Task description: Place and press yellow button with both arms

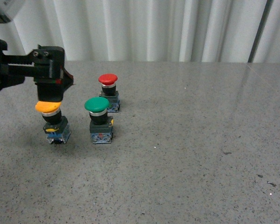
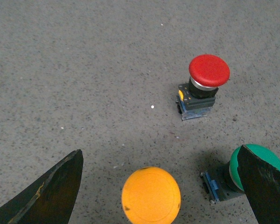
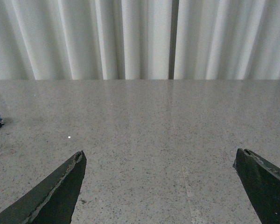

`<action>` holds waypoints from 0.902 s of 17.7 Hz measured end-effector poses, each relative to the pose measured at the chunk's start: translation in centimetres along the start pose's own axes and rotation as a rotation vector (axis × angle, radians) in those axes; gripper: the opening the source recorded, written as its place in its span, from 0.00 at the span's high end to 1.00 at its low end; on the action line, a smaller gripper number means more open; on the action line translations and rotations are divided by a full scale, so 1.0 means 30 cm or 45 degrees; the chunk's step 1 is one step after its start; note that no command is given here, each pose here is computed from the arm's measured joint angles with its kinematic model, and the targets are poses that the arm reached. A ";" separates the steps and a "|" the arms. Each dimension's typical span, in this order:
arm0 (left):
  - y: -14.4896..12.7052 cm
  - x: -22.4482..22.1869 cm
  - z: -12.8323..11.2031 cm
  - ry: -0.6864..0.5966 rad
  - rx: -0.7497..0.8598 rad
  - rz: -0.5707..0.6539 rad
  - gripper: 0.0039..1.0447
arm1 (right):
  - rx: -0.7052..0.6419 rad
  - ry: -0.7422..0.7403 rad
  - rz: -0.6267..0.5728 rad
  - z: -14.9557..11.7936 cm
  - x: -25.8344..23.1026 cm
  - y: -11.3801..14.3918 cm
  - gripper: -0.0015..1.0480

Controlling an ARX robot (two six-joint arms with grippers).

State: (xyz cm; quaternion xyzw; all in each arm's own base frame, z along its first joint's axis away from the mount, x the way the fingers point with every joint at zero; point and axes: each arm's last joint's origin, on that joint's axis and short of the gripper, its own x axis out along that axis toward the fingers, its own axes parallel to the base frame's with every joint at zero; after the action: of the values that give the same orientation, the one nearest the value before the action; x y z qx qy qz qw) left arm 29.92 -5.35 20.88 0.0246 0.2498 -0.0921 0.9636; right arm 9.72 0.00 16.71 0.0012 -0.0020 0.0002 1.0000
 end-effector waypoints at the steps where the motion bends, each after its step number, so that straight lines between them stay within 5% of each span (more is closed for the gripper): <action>1: -0.007 0.019 -0.009 0.021 0.005 -0.005 0.06 | 0.000 0.000 0.000 0.000 0.000 0.000 0.06; 9: -0.020 0.077 -0.060 0.110 -0.010 0.035 0.09 | 0.000 0.000 0.000 0.000 0.000 0.000 0.06; 14: -0.022 0.076 -0.081 0.133 -0.018 0.052 0.61 | 0.000 0.000 0.000 0.000 0.000 0.000 0.06; 16: -0.020 0.062 -0.075 0.139 -0.013 0.065 0.66 | 0.000 0.000 0.000 0.000 0.000 0.000 0.06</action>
State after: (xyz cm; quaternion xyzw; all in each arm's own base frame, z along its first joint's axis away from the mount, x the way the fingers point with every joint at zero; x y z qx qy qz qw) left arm 30.33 -6.04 18.02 0.0308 0.3018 -0.0647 0.9507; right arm 9.72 0.00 16.71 0.0012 -0.0020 0.0002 1.0000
